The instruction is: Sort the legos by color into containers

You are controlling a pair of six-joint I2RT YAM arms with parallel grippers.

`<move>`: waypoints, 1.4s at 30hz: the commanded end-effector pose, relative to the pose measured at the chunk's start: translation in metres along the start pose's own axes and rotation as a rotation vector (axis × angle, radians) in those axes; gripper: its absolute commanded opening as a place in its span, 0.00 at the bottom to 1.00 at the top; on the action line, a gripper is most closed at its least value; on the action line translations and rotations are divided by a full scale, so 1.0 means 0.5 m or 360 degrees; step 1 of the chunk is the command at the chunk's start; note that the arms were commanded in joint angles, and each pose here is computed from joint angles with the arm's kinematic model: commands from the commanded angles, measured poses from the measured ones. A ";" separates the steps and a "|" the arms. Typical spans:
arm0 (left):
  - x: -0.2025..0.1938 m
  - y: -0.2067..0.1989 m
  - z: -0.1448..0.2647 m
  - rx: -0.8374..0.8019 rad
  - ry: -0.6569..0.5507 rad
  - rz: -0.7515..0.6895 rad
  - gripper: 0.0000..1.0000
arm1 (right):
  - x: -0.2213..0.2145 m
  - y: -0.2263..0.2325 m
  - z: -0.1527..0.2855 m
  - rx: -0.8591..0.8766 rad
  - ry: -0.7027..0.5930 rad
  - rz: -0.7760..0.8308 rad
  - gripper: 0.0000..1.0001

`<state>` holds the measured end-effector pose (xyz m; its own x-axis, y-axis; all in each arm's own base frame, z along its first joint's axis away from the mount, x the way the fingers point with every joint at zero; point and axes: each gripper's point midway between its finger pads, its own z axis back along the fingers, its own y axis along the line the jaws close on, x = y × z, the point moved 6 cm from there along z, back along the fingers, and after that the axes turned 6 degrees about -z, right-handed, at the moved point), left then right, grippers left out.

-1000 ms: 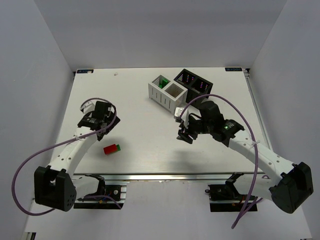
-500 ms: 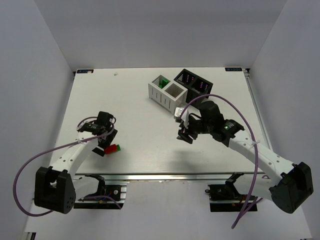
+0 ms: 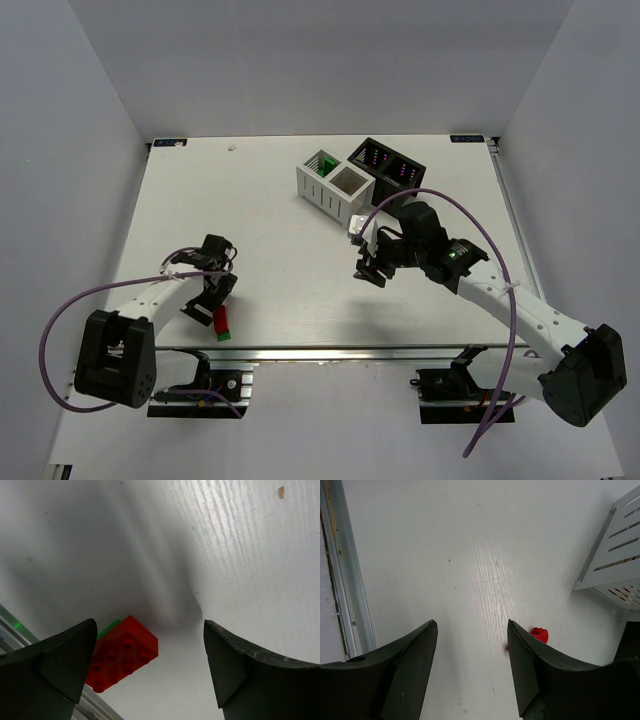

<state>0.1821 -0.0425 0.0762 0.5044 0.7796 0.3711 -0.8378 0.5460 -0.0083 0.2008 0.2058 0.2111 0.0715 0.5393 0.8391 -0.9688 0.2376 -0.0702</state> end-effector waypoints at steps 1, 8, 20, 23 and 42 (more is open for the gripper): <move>0.026 -0.036 0.015 -0.0088 -0.0068 0.0040 0.96 | 0.002 -0.001 -0.005 -0.0001 -0.0017 0.0023 0.64; 0.026 -0.039 0.012 -0.0098 -0.0070 -0.0008 0.94 | 0.003 0.000 -0.004 0.0002 -0.0020 0.0028 0.64; 0.027 -0.005 0.035 -0.0073 -0.0061 -0.0337 0.89 | -0.003 -0.003 -0.009 0.0000 0.0001 0.0018 0.64; 0.022 -0.001 0.036 -0.0091 -0.0042 -0.0411 0.89 | -0.004 -0.003 -0.011 0.0002 0.0008 0.0016 0.64; -0.048 -0.011 0.029 -0.0080 0.0049 -0.0805 0.75 | -0.009 -0.006 -0.014 -0.0003 0.0024 0.0010 0.64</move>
<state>0.1677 -0.0603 0.0751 0.8450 0.4438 0.2983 -0.4972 0.8574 0.1327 0.2040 0.2065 0.2036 0.0863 0.5584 0.8251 -0.9680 0.2427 -0.0630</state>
